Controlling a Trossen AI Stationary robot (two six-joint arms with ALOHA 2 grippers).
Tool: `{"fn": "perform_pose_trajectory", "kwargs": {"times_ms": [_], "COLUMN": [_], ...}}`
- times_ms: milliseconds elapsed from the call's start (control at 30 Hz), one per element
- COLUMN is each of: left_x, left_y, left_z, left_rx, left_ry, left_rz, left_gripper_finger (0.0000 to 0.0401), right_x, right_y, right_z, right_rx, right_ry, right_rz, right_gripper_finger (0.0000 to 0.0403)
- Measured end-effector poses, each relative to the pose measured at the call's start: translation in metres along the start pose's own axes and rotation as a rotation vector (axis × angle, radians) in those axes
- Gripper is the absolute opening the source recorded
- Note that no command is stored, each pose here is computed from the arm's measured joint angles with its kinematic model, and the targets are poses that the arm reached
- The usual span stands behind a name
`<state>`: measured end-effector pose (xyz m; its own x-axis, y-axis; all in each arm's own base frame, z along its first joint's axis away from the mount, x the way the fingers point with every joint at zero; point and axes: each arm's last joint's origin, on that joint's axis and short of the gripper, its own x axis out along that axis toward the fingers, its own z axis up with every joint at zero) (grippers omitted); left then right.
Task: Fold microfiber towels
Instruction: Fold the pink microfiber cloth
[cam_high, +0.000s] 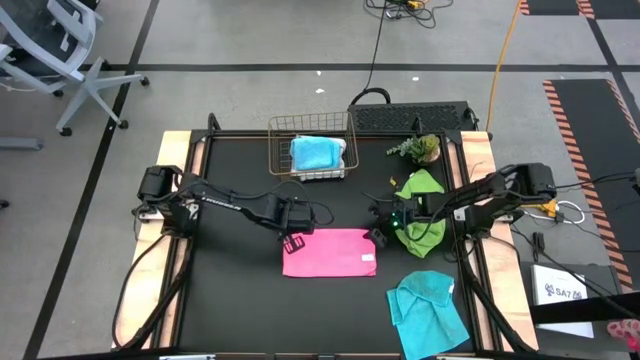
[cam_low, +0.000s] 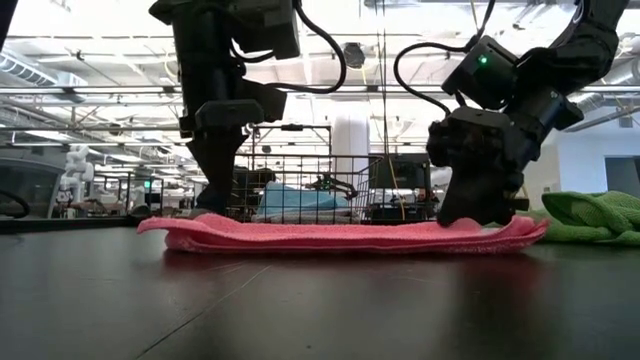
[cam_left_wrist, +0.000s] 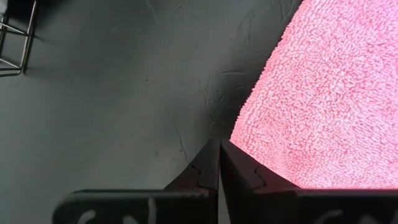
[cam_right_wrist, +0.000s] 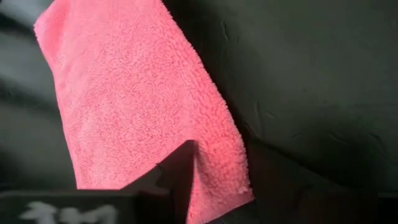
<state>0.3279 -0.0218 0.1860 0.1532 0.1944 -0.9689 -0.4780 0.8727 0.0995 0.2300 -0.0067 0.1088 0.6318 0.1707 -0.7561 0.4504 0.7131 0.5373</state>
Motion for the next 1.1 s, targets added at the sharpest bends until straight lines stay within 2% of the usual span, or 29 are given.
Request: {"fn": "perform_pose_trajectory", "kwargs": {"times_ms": [200,233,467,600,867,1100], "left_x": [0.0,0.0,0.0,0.0,-0.001,-0.001], "left_y": [-0.001,-0.001,-0.002,-0.003,-0.006,-0.007], "left_z": [0.0,0.0,-0.001,-0.001,0.004,0.003], "left_rx": [0.0,0.0,0.002,0.003,-0.001,0.0], "left_ry": [0.011,0.014,0.023,0.018,-0.029,-0.027], "left_rz": [-0.019,-0.022,-0.048,-0.052,-0.082,-0.081], "left_gripper_finger": [0.0017,0.0017,0.0017,0.0017,0.0017,0.0017], "right_x": [-0.002,-0.003,-0.022,-0.034,-0.049,-0.046], "right_y": [0.0,0.001,-0.002,0.002,0.023,0.043], "right_z": [-0.002,-0.003,-0.01,-0.009,0.015,0.039], "right_rx": [0.017,0.01,0.057,0.056,0.035,0.047], "right_ry": [0.036,0.047,0.114,0.1,0.083,0.131], "right_rz": [0.021,0.023,-0.047,-0.053,-0.077,-0.117], "right_gripper_finger": [0.0019,0.001,0.0003,0.0002,0.0001,0.0001]}}
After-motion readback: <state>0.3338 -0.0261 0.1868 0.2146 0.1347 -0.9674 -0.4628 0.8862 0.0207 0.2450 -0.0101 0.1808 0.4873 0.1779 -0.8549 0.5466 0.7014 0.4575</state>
